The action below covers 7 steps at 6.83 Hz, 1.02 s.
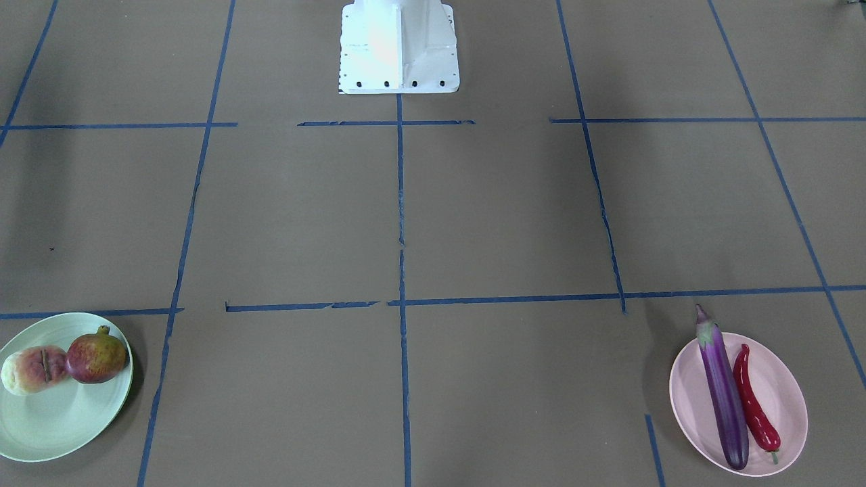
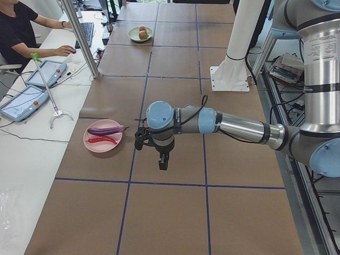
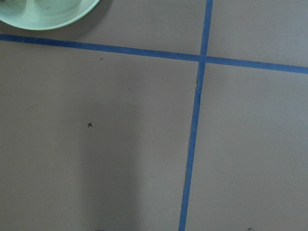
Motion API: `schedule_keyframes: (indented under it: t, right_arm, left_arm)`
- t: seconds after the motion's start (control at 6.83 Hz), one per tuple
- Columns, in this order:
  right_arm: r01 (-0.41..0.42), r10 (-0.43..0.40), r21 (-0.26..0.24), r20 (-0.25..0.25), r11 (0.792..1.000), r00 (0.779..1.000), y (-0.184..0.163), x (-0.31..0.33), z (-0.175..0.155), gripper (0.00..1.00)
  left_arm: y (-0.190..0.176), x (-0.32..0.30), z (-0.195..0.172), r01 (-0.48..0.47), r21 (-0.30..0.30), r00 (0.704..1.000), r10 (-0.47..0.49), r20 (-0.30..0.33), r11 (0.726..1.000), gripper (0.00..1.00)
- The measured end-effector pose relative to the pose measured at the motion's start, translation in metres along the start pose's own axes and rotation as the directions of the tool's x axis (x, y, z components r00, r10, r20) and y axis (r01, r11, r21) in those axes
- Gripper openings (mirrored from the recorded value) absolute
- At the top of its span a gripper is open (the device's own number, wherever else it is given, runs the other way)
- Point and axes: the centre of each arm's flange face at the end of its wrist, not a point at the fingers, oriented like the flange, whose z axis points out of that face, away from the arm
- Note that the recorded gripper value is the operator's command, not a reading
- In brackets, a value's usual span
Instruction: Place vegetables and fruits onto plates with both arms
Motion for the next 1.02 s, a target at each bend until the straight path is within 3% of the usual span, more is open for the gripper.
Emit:
schedule_keyframes:
  t: [0.29, 1.02]
  right_arm:
    - [0.004, -0.004, 0.006, 0.000, 1.000, 1.000, -0.001, -0.003, -0.003, 1.00]
    - [0.002, -0.002, 0.006, 0.019, 1.000, 1.000, 0.006, -0.005, -0.003, 1.00]
  left_arm:
    - [0.017, -0.006, 0.007, 0.015, -0.012, 1.000, -0.015, -0.006, 1.000, 1.00]
    - [0.019, 0.006, 0.004, -0.007, -0.016, 1.000, 0.007, 0.006, 1.000, 1.00]
